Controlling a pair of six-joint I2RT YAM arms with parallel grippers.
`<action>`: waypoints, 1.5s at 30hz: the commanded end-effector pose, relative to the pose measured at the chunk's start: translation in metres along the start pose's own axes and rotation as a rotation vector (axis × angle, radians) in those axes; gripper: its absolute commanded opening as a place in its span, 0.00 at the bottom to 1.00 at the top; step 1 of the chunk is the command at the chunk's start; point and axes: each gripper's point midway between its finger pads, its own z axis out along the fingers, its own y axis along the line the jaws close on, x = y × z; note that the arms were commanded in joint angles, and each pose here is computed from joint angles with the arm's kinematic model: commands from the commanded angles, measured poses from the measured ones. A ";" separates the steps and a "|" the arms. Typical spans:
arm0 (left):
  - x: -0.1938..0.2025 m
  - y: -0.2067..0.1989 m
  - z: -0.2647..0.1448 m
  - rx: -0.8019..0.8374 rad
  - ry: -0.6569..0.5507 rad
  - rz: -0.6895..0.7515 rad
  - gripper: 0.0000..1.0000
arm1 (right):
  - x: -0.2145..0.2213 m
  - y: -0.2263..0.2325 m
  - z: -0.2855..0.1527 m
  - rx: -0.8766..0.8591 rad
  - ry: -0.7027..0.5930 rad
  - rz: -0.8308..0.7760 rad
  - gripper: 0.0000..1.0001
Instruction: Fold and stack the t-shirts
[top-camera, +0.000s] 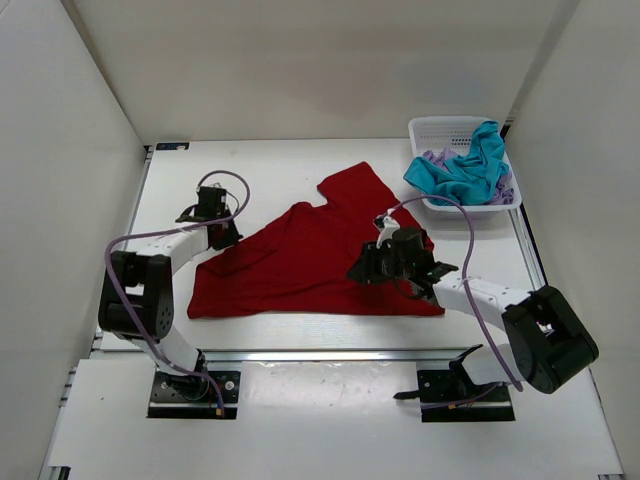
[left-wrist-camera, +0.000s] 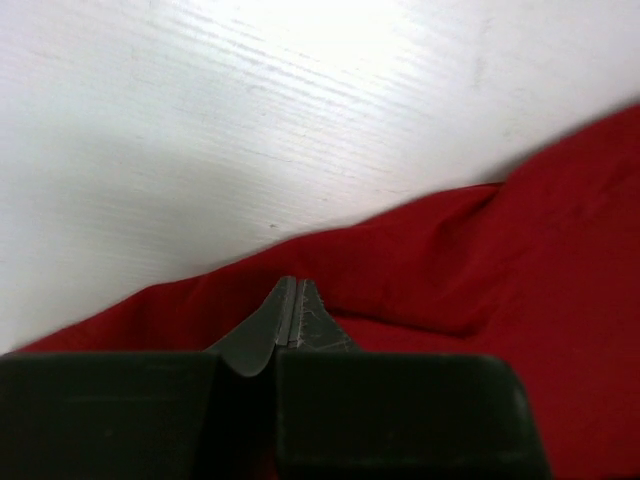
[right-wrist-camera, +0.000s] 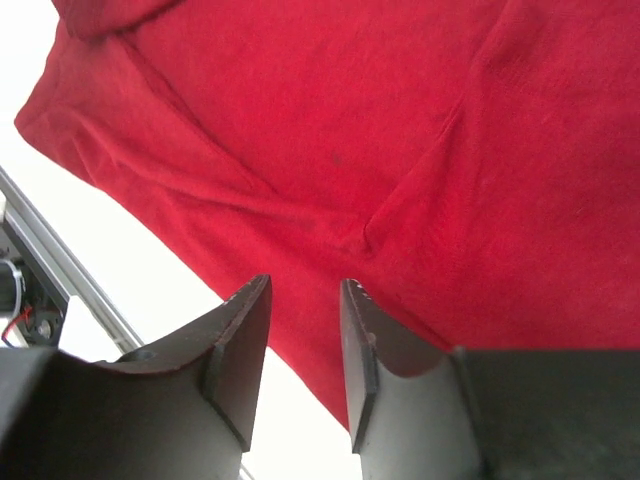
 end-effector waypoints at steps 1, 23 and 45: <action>-0.026 -0.019 -0.029 0.084 -0.090 -0.015 0.00 | -0.039 0.013 -0.004 -0.034 -0.098 -0.034 0.33; -0.092 -0.031 -0.080 0.255 -0.277 -0.137 0.00 | -0.232 -0.150 0.073 0.519 -0.172 -0.102 0.13; -0.090 -0.026 -0.068 0.291 -0.256 -0.160 0.00 | -0.308 -0.235 0.142 0.532 -0.154 -0.064 0.46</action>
